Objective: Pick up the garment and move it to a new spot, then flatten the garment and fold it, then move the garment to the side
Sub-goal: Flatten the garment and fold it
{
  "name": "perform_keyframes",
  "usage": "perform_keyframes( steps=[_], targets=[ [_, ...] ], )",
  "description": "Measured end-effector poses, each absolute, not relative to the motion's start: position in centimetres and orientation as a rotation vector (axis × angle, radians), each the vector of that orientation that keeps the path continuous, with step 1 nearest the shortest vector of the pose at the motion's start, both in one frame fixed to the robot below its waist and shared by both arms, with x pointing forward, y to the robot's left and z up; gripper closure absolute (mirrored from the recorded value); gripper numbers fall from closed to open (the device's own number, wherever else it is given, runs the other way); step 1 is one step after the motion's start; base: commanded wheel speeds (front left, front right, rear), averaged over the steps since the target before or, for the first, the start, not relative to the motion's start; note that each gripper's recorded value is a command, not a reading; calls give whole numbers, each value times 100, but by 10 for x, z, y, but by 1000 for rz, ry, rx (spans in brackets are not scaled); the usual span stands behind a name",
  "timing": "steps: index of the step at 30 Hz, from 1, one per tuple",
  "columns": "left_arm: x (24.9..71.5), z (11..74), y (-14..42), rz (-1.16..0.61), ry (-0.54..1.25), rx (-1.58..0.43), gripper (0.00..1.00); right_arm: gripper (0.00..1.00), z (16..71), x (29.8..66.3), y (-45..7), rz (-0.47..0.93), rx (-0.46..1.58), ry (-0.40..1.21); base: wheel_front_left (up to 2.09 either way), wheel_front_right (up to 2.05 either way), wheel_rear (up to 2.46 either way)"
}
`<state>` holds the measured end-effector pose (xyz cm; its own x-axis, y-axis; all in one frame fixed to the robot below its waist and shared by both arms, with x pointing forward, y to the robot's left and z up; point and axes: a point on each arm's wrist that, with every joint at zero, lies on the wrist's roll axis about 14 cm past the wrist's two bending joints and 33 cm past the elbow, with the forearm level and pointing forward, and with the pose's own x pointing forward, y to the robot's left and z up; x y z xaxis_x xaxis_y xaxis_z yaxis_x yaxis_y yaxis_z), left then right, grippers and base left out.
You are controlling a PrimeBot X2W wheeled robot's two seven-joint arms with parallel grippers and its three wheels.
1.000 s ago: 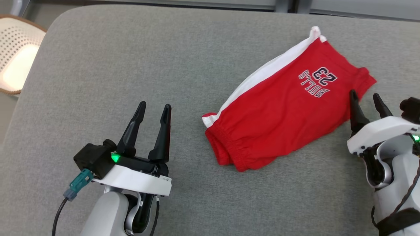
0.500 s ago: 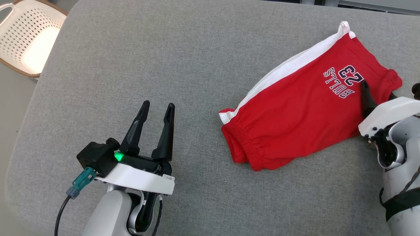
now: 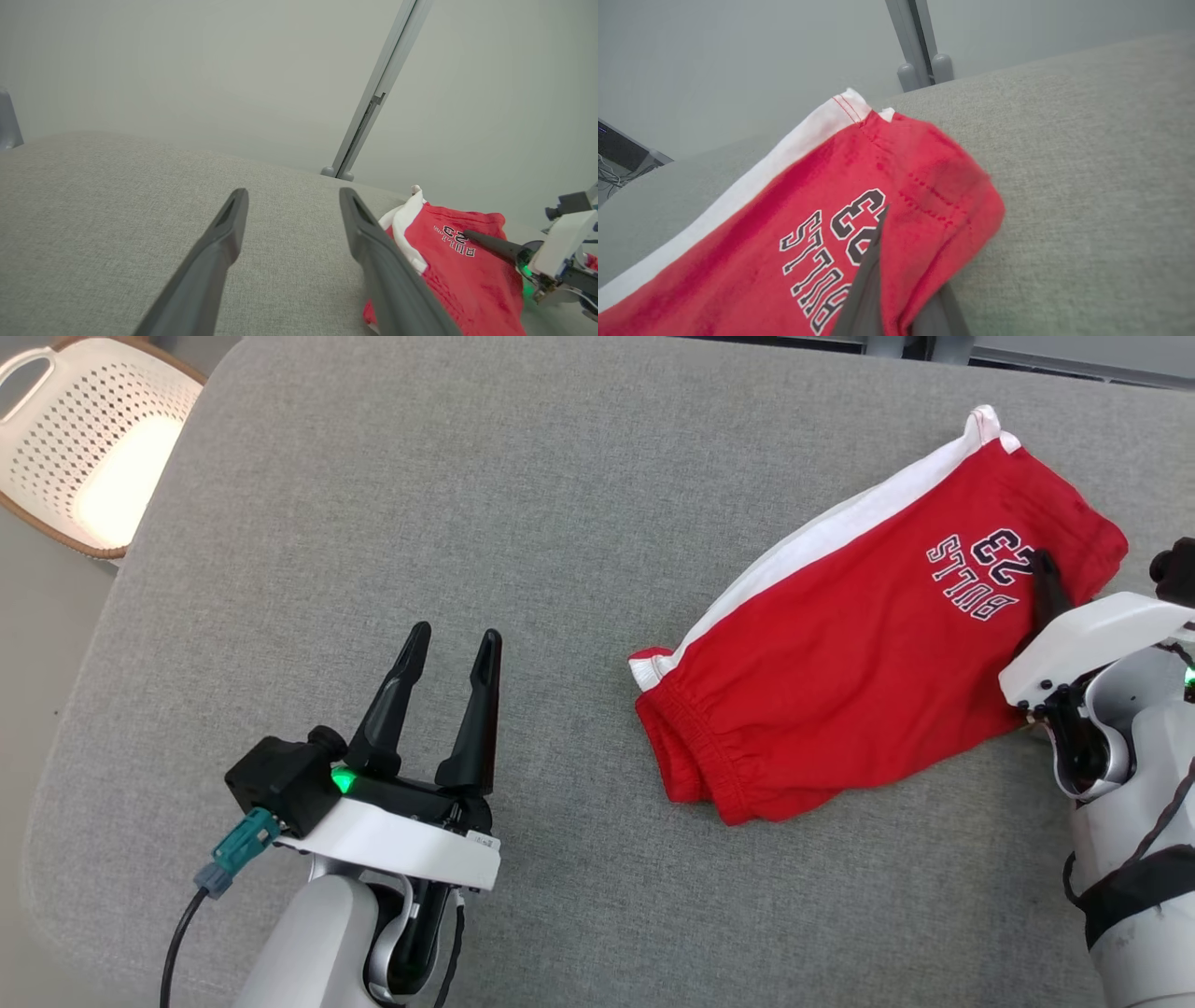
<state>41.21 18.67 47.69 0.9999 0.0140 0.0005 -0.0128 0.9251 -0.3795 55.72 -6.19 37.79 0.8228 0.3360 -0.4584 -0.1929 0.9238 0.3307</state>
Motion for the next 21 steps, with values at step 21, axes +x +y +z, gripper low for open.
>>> perform_keyframes(
  steps=[21],
  targets=[
    [399, 500, 150, -98, -54, -393, 0, 100, 398, 461, -181, -76, 482, 340, 0, 0, 0]
  ],
)
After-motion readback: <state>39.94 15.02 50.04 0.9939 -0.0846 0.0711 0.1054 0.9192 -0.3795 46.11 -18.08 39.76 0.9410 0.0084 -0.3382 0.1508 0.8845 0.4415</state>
